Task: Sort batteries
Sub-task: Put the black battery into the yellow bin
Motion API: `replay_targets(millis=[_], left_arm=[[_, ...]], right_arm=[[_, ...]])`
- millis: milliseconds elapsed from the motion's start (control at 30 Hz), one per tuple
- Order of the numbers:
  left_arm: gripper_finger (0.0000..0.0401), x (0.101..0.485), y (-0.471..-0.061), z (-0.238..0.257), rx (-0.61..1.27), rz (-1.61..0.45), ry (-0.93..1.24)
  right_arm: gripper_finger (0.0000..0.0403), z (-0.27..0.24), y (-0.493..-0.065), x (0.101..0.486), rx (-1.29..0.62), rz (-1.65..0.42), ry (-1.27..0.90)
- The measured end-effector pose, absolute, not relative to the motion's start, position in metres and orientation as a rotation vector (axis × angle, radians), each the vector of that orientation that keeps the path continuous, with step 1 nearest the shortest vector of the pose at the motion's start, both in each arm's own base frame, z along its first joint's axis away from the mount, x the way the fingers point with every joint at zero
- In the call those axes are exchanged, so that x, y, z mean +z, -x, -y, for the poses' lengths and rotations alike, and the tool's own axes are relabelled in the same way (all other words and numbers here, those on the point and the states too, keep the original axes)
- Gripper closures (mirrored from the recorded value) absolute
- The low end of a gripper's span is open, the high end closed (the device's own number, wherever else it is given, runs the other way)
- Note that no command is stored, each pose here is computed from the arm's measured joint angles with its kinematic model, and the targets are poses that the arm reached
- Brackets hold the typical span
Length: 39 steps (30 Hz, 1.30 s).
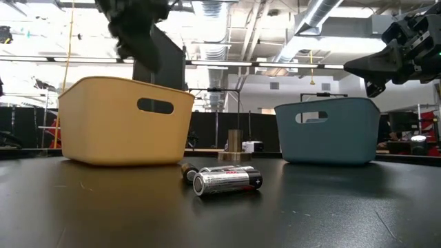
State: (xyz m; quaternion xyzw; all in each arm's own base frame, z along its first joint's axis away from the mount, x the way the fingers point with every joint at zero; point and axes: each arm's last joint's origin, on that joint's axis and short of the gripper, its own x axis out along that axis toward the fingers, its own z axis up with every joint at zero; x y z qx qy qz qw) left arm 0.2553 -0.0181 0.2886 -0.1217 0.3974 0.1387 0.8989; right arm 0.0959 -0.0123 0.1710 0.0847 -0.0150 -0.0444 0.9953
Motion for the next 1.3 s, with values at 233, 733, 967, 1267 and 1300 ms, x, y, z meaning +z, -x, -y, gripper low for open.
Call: replay_targets(millis=[233,733,967,1267,1300], left_arm=[[0.0289,0.3,-0.278,0.077,0.047,-0.721,-0.018],[0.0258,0.251,-0.363,0.151,-0.148,-0.981,-0.373],[0.0217,0.228,-0.388,0.164,-0.216,-1.123,-0.491],[0.0209,0.206,-0.394,0.168,-0.275,-1.216,-0.535],[0.0209,0.205,-0.394,0.168,-0.275,-1.217,-0.537]], right_arm=[[0.0368,0.012,-0.096,0.171,-0.089,0.029,-0.17],[0.0368,0.012,-0.096,0.171,-0.089,0.03,-0.174],[0.0368,0.012,-0.096,0.171,-0.089,0.03,-0.174],[0.0368,0.012,-0.096,0.171,-0.089,0.03,-0.174],[0.0368,0.012,-0.096,0.171,-0.089,0.031,-0.174]])
